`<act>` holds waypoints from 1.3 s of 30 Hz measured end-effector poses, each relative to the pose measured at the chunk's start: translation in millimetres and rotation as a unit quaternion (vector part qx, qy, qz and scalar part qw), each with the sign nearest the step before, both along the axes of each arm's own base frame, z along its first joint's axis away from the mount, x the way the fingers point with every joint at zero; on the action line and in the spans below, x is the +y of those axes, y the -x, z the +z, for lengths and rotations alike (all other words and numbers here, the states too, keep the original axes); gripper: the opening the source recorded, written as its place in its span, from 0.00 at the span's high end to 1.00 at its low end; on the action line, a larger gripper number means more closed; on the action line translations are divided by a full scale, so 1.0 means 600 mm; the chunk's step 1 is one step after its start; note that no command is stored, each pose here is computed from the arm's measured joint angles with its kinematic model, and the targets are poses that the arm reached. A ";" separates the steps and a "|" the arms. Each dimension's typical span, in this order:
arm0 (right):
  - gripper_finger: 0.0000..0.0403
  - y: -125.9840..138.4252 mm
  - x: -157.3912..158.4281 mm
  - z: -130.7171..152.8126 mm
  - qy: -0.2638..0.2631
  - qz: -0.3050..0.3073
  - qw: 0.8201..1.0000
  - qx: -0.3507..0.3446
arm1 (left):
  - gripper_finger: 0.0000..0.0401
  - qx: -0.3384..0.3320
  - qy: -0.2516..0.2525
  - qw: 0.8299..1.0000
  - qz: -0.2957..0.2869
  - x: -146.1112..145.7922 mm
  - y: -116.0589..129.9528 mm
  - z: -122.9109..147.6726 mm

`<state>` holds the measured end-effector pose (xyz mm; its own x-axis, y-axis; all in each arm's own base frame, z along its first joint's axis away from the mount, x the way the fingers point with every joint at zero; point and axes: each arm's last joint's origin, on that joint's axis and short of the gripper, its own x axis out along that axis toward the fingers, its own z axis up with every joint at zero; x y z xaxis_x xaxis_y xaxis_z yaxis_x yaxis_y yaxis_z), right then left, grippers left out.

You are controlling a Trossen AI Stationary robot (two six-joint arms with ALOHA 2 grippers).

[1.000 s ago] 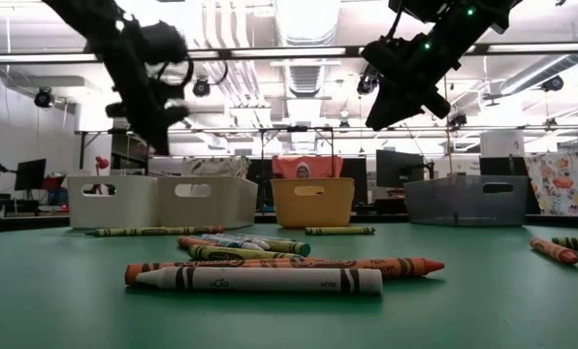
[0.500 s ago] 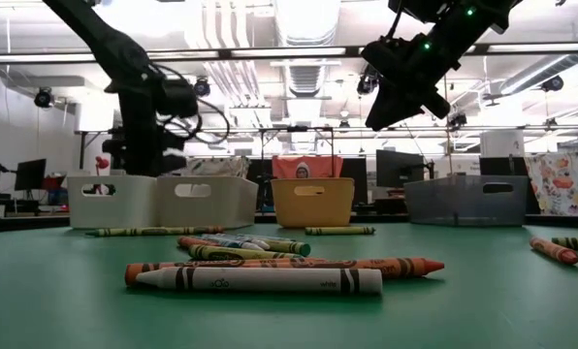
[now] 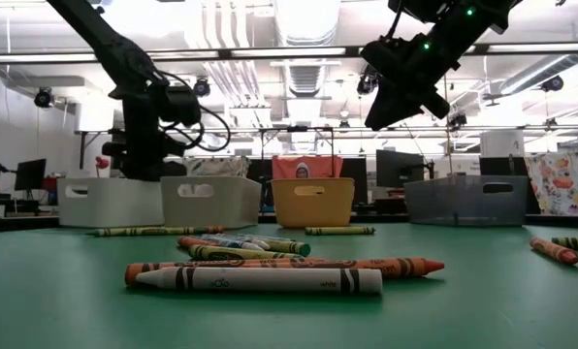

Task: Sort crayons
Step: Put the orange crayon into the white bin, then adjust the white bin

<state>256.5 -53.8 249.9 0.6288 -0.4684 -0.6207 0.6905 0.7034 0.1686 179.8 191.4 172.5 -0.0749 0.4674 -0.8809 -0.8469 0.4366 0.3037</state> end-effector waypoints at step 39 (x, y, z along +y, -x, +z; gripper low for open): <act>0.82 -0.001 0.001 0.000 0.000 0.001 1.000 -0.002 | 0.76 -0.036 0.043 0.998 0.024 -0.092 0.048 0.058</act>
